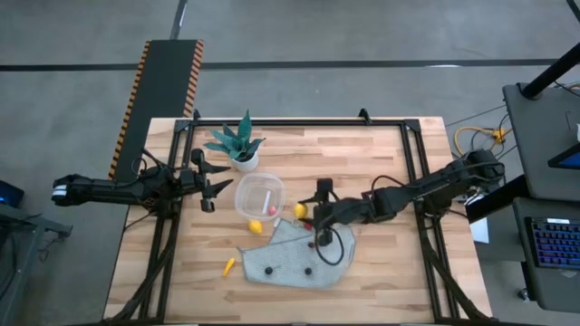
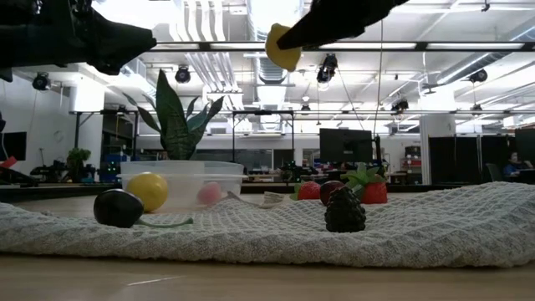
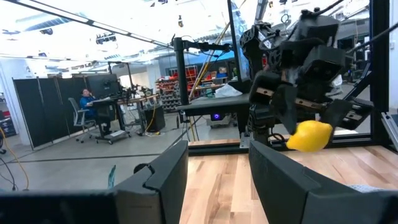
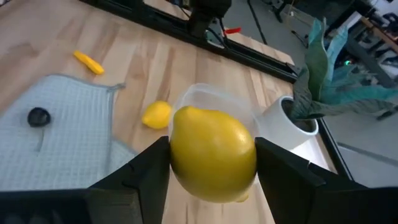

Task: Pick and placing Produce into tupperware
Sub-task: Put the right yellow lemon into the container

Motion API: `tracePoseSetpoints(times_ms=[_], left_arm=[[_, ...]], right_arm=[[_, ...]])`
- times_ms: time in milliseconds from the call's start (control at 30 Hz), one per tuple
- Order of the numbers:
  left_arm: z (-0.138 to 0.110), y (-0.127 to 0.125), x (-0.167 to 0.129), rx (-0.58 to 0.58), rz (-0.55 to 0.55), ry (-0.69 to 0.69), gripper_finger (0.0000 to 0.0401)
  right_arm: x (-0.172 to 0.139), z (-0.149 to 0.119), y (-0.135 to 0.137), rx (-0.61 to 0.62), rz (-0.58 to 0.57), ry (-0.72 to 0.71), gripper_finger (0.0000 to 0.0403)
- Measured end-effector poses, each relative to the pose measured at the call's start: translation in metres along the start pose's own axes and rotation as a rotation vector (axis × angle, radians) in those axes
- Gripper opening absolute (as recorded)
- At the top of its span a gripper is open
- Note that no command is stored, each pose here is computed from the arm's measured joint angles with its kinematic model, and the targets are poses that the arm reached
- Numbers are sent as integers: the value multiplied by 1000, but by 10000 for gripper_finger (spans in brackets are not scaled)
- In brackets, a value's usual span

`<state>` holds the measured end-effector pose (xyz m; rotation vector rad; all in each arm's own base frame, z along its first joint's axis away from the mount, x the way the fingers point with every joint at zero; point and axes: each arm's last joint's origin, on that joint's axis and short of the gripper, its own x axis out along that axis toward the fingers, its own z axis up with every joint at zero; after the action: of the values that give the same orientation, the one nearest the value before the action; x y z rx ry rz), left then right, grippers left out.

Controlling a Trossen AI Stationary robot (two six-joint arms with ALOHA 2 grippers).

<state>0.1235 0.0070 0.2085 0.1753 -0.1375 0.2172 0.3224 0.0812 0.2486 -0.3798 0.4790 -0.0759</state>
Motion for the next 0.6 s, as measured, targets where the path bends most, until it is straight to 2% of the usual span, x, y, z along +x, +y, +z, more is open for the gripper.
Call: tracePoseSetpoints(times_ms=[133,267,367,600], left_arm=[[0,0,0,0,0,-1,157],[0,0,0,0,1,-3,157],[0,0,0,1,0,-1,157],[0,0,0,1,0,0,157]], right_arm=[[6,-3,-15,29,-35,14,203],[16,-3,-30,71,-9,-36,203],[27,-2,-40,82,13,-70,203],[60,-3,-61,69,16,-46,203]])
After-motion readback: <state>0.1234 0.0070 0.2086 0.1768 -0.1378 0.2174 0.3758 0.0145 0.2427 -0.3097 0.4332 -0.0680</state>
